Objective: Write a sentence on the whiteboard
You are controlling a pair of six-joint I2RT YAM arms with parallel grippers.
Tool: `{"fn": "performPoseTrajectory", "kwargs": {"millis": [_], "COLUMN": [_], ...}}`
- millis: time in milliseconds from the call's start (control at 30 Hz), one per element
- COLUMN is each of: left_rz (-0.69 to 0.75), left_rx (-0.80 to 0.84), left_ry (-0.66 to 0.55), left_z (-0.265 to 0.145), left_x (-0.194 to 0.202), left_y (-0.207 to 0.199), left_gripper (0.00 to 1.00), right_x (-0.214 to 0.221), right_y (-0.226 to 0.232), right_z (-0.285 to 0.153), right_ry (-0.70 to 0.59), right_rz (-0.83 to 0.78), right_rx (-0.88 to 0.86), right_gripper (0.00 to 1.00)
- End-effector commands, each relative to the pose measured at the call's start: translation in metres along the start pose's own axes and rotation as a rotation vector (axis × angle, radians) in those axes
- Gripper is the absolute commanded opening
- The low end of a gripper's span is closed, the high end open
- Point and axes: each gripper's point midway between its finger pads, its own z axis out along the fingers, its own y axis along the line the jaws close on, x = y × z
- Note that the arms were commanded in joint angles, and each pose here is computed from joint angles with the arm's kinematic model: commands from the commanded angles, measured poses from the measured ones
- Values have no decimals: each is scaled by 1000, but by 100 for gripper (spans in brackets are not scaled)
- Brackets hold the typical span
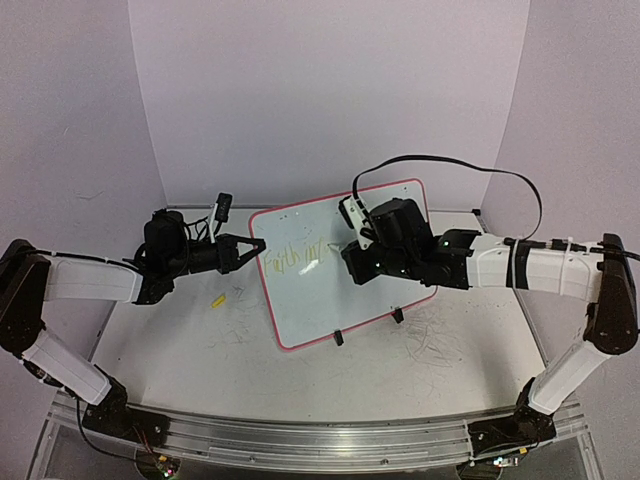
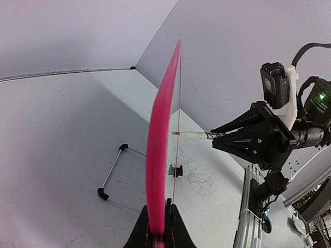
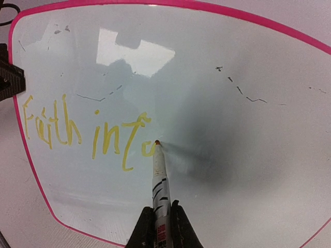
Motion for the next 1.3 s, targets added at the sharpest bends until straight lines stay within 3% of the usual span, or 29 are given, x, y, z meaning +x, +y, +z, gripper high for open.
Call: {"fn": "performPoseTrajectory", "kwargs": {"millis": [0, 333, 633, 1267], "left_rz": [57, 56, 56, 55], "left_rx": [-21, -20, -24, -31], "left_ry": [-3, -2, -3, -5], "left_z": [-1, -1, -2, -3], "left_x": [-4, -3, -3, -3], "left_y": [1, 0, 0, 0], "left_gripper": [0, 0, 0, 0], "right_x": [-21, -10, -48, -24], "right_y": [-4, 9, -29, -6], "right_z": [2, -3, -47, -28], "right_ry": [-50, -29, -173, -100], "right_rz": [18, 0, 23, -46], "right_rx": [12, -36, 8, -52], "right_gripper": [0, 0, 0, 0]}}
